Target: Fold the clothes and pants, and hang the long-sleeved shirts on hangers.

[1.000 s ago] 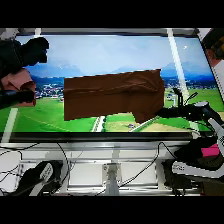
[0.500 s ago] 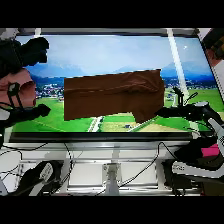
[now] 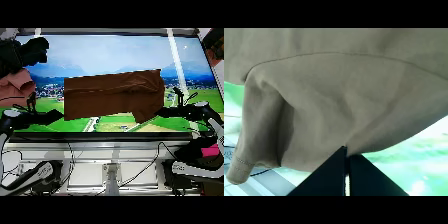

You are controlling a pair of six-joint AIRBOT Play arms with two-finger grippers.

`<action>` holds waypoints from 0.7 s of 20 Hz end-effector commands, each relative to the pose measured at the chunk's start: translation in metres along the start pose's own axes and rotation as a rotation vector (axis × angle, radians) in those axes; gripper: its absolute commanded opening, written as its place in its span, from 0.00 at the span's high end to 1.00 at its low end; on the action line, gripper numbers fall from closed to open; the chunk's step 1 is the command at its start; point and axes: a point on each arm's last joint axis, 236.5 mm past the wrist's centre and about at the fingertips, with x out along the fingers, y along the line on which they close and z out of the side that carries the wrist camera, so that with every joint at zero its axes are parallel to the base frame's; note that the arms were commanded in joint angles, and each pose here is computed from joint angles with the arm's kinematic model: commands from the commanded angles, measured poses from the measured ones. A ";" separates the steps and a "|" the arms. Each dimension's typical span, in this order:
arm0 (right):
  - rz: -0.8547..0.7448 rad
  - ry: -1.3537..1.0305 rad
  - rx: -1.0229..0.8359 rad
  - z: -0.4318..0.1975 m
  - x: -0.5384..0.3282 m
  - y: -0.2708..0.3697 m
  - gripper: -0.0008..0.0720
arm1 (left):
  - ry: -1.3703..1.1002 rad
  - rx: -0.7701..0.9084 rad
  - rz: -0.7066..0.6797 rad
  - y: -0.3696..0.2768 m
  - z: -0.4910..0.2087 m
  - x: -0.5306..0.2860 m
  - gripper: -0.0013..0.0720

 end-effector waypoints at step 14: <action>0.000 -0.001 0.003 0.001 0.000 0.000 0.96 | 0.102 0.105 -0.058 0.013 -0.020 0.032 0.69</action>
